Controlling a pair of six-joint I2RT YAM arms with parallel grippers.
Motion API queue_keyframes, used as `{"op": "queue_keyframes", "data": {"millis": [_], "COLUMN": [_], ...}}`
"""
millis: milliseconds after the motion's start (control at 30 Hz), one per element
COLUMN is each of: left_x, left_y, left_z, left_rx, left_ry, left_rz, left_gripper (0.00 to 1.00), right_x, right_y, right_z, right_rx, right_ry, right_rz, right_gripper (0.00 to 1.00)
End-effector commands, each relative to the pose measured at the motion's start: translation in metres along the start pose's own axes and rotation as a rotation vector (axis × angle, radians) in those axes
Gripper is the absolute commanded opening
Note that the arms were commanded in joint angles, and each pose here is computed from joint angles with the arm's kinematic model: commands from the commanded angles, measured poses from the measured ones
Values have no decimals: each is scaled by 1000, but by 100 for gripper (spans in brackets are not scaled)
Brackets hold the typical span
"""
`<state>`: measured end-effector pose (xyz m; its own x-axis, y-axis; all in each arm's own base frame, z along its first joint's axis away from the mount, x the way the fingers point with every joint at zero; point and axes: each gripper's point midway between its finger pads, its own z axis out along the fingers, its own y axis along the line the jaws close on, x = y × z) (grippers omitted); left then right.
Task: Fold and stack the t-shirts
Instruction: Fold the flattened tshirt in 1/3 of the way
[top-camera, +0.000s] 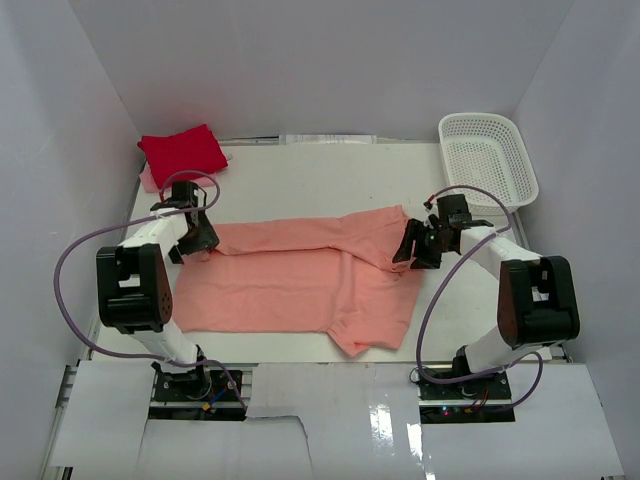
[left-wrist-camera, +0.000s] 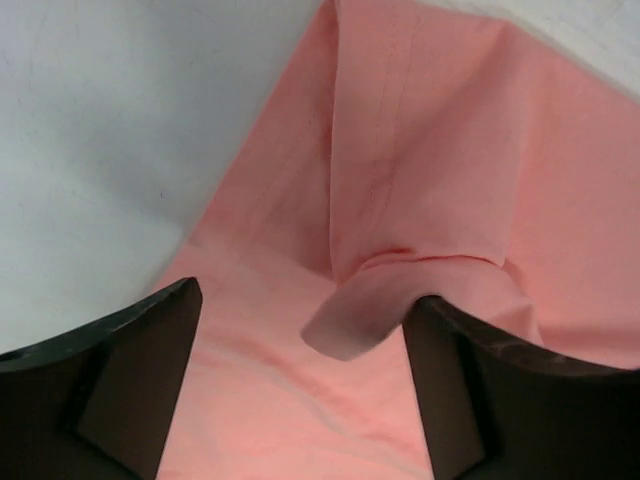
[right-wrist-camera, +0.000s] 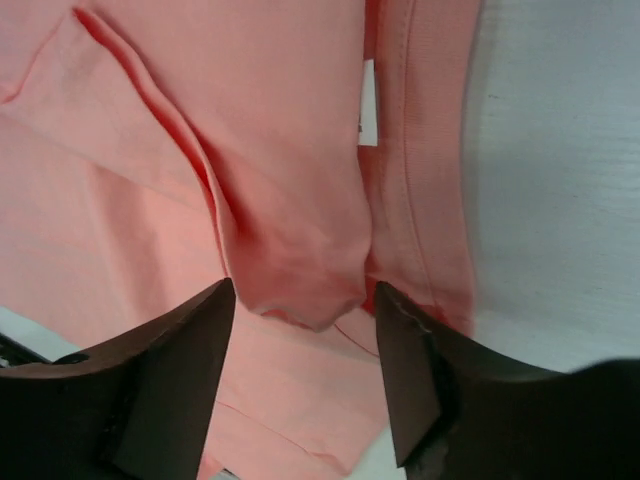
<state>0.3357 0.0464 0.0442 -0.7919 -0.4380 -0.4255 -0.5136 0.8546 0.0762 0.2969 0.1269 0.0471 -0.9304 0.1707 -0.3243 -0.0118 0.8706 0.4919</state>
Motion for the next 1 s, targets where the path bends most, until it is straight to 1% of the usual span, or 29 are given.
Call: {"op": "queue_keyframes", "data": {"millis": [0, 67, 233, 300, 333, 433, 467, 500, 567, 600, 733, 967], "left_x": [-11, -14, -52, -66, -77, -91, -91, -92, -96, -96, -99, -108], "left_y": [4, 5, 8, 8, 5, -6, -12, -16, -29, -34, -51, -59], "left_z": [-27, -35, -80, -94, -100, -93, -82, -77, -68, -56, -36, -13], "left_rx": [21, 27, 67, 84, 97, 116, 120, 125, 169, 175, 211, 197], "left_ry": [-65, -87, -249, -305, -335, -343, -321, -314, -308, -292, -258, -255], "left_rz": [-33, -43, -102, -114, -121, -115, -99, -98, -100, -94, -87, -62], "left_gripper": [98, 98, 98, 98, 98, 98, 98, 98, 98, 98, 98, 98], "right_x": [-23, -33, -74, -85, -87, -105, -113, -118, -134, -134, -152, -177], "right_y": [-4, 0, 12, 16, 13, 13, 14, 9, 12, 6, 3, 0], "right_z": [-17, -22, -40, -39, -32, -20, -18, -9, -4, 8, 25, 42], "right_rx": [85, 89, 108, 99, 102, 99, 99, 115, 112, 124, 133, 148], "right_ry": [-66, -101, -211, -233, -221, -236, -251, -249, -266, -238, -235, -253], "right_rz": [-35, -42, -72, -83, -81, -97, -104, -105, -126, -120, -137, -154], "right_gripper": [66, 67, 67, 67, 67, 67, 67, 66, 66, 65, 64, 63]}}
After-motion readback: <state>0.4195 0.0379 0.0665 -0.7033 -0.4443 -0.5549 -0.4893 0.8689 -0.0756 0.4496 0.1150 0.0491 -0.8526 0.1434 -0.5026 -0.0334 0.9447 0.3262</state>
